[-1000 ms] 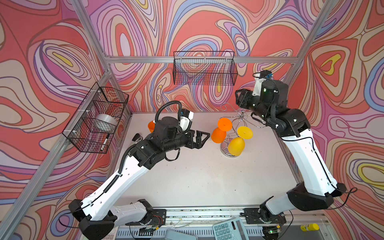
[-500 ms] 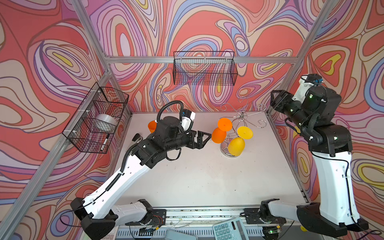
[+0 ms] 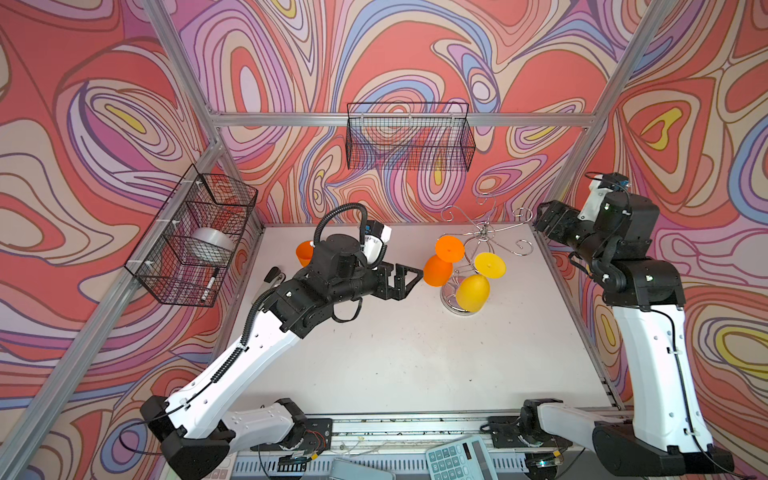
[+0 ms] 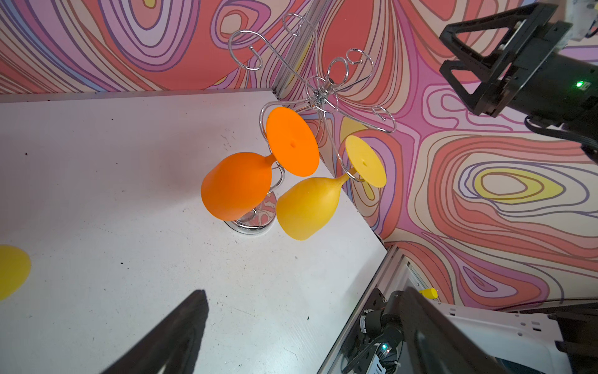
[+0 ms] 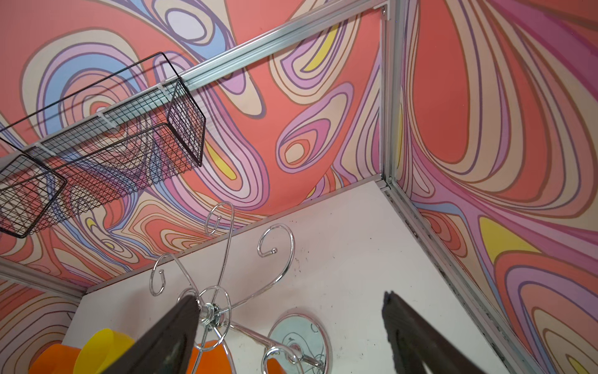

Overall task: Take the wine glass off the wine glass rack
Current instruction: 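Swing the right arm around to approach the rack from its far side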

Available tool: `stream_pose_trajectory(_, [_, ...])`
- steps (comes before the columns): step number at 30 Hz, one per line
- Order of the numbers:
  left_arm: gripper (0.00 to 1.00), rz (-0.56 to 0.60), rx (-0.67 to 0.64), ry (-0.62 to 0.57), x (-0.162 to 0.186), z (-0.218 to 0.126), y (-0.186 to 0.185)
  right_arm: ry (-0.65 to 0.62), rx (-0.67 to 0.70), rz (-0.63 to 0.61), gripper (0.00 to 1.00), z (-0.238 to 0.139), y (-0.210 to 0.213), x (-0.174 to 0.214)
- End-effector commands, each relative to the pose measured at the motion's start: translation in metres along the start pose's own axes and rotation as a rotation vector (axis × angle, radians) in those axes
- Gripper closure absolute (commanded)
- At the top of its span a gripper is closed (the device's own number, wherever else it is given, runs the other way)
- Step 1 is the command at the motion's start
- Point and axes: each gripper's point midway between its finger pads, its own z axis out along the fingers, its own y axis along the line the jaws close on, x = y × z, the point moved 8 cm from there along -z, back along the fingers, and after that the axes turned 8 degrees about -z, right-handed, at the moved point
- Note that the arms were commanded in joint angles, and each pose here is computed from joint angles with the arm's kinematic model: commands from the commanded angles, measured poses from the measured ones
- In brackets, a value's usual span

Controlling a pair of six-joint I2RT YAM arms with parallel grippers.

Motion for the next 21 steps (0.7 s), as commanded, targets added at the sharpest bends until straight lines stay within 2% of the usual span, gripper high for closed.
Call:
stream_pose_trajectory(1, [0.06, 0.048, 0.025, -0.012, -0.002, -0.004, -0.006, 0.021, -0.003, -0.027, 0.06, 0.011, -0.002, 0.010])
stream_pose_trajectory(13, [0.06, 0.075, 0.018, -0.010, -0.007, 0.001, -0.007, 0.124, 0.053, -0.023, 0.06, 0.046, -0.018, 0.055])
stream_pose_trajectory(16, [0.06, 0.073, 0.022, -0.007, -0.007, 0.002, -0.007, 0.128, 0.011, 0.042, 0.06, 0.052, -0.029, 0.057])
stream_pose_trajectory(21, [0.06, 0.071, 0.028, -0.010, -0.008, 0.001, -0.009, 0.124, -0.094, 0.217, 0.10, 0.051, -0.059, 0.052])
